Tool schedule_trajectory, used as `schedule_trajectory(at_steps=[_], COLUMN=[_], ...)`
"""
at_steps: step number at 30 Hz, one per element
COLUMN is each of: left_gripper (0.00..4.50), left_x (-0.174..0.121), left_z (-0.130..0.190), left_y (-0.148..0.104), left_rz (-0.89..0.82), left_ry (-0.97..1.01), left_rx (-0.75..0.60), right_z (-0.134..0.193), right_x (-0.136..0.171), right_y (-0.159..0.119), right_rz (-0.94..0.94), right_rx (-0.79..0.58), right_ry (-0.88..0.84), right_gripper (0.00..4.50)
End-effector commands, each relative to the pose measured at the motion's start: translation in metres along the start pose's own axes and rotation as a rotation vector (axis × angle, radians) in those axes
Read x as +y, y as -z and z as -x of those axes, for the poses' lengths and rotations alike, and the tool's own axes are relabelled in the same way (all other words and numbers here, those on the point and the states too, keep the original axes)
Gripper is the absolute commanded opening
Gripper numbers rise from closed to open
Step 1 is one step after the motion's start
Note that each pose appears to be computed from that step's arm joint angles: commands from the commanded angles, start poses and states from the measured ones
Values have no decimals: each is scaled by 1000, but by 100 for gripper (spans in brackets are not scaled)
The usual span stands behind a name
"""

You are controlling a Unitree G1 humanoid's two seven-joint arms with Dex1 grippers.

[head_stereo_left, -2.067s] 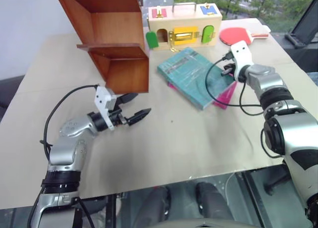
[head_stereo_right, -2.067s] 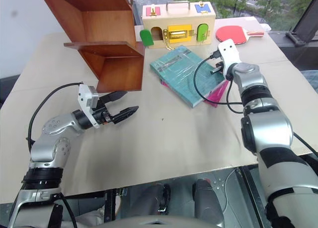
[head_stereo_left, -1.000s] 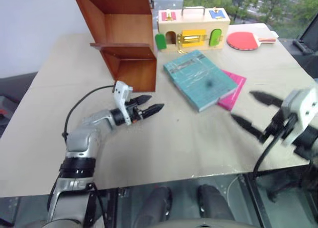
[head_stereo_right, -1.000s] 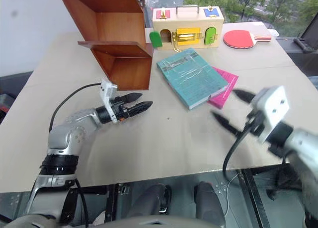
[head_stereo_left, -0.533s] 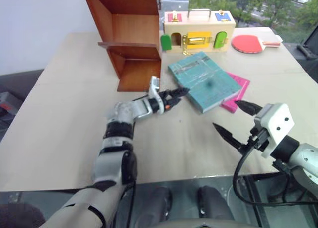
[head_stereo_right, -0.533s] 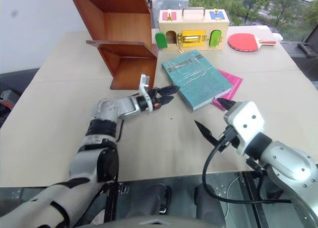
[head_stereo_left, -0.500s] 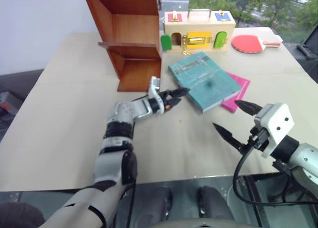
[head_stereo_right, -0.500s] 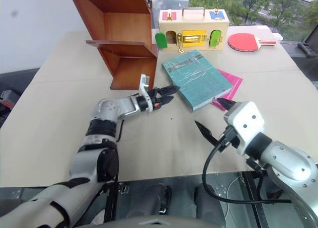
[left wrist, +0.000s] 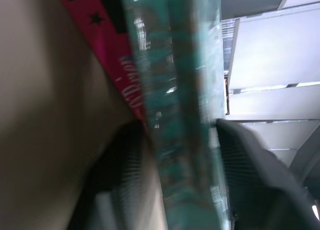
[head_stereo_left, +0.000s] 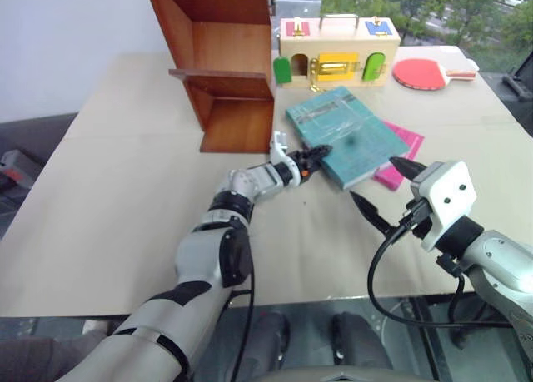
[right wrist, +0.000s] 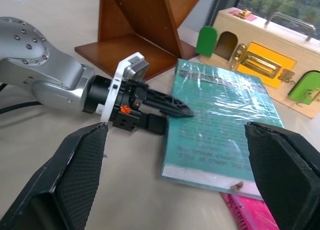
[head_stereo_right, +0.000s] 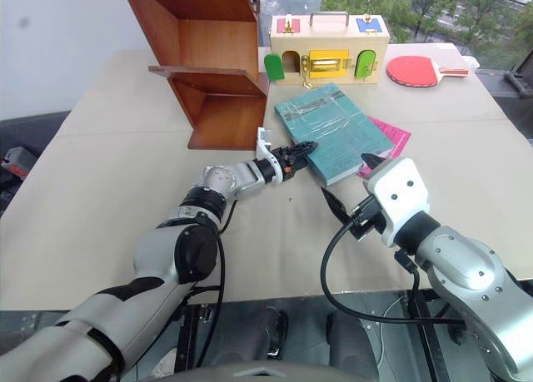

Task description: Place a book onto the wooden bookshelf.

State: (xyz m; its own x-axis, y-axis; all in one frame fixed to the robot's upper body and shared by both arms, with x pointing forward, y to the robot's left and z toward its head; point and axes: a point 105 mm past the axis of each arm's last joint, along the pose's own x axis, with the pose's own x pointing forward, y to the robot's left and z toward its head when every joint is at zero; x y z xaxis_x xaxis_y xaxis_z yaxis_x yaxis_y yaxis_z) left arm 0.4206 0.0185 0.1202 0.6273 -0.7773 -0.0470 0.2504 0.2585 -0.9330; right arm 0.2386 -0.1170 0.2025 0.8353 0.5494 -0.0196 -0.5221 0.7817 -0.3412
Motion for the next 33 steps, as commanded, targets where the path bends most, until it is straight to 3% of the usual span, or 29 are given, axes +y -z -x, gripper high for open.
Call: schedule_trajectory(at_steps=[1, 3, 7, 12, 16, 18, 25, 28, 30, 33], left_gripper=[48, 6, 6, 6, 6, 6, 6, 6, 6, 6], left_x=[-9, -15, -37, -85, -138, -153, -235, -251, -256, -259], left_z=[1, 7, 23, 47, 58, 63, 85, 103, 110, 135], left_y=[-5, -8, -16, -18, -5, 7, -23, -56, -72, -101], left_rz=[18, 47, 51, -199, -850, -1090, -2189, -2481, -2577, -2648], left_ry=[40, 77, 162, 308, 408, 472, 545, 389, 312, 134], left_rx=[0, 20, 98, 202, 246, 270, -23, -46, -52, 86], right_z=[4, 5, 10, 20, 37, 41, 51, 47, 44, 34], right_x=[2, 1, -2, -7, -16, -17, -22, -22, -22, -26], right_y=[-7, -7, -8, -8, -17, -19, -31, -35, -36, -36], right_rz=[27, 29, 26, -1, -54, -66, -70, -73, -75, -86], right_rx=[-27, -27, -39, -69, -141, -152, -189, -206, -211, -224], right_ry=[10, 14, 28, 57, 95, 92, 91, 90, 84, 57], right_gripper=[450, 450, 450, 450, 450, 450, 450, 450, 450, 450])
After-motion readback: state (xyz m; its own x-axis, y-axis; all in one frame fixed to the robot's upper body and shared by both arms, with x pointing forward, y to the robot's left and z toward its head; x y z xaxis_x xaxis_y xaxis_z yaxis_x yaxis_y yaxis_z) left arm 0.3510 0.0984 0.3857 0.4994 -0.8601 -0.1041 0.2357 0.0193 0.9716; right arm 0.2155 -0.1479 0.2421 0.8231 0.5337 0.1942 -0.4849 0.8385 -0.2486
